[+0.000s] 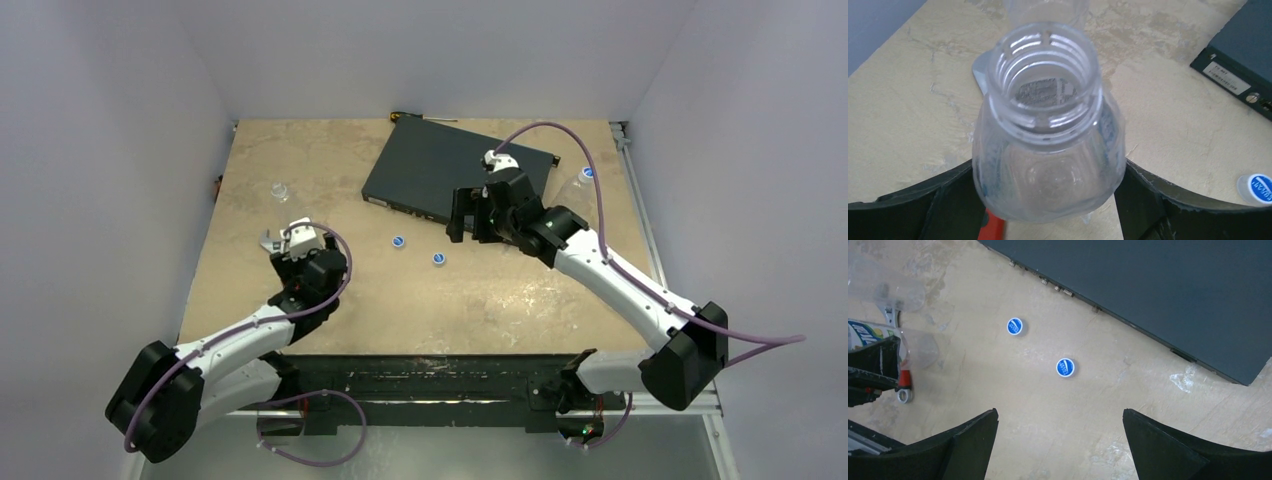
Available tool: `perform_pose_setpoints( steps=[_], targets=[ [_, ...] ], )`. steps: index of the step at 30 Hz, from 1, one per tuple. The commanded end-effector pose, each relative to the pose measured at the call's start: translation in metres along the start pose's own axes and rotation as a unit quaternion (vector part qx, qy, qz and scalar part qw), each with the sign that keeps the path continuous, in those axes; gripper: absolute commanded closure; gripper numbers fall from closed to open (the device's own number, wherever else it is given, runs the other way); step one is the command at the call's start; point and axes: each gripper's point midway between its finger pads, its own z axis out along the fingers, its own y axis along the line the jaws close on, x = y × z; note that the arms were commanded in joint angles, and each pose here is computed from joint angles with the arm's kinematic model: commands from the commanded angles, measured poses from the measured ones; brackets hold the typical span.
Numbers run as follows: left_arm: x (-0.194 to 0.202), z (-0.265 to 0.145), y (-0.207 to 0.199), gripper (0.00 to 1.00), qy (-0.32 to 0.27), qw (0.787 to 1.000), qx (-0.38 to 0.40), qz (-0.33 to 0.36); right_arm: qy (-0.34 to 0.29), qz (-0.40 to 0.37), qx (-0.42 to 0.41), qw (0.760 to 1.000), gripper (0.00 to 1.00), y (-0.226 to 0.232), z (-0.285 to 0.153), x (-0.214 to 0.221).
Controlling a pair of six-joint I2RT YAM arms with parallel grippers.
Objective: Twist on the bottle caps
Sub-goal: Pick up the plastic bottle at the center of the board.
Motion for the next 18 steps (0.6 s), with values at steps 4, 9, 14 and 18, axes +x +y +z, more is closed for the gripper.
perform_pose_setpoints(
  steps=[4, 9, 14, 18],
  targets=[
    [-0.027, -0.001, -0.035, 0.45, -0.015, 0.997, 0.066, -0.033, -0.025, -0.009, -0.039, 0.999, 0.02, 0.013, 0.001, -0.002],
    [-0.046, -0.039, -0.072, 0.67, 0.023, 0.974, 0.221, -0.035, -0.036, -0.028, -0.092, 0.995, 0.02, 0.027, 0.000, 0.002],
    [-0.076, -0.099, -0.108, 0.69, 0.074, 0.920, 0.385, -0.009, -0.061, -0.041, -0.154, 0.985, 0.02, 0.046, -0.006, -0.001],
    [-0.102, -0.152, -0.141, 0.69, 0.099, 0.849, 0.519, 0.017, -0.080, -0.066, -0.226, 0.969, 0.02, 0.067, -0.017, 0.000]
  ],
)
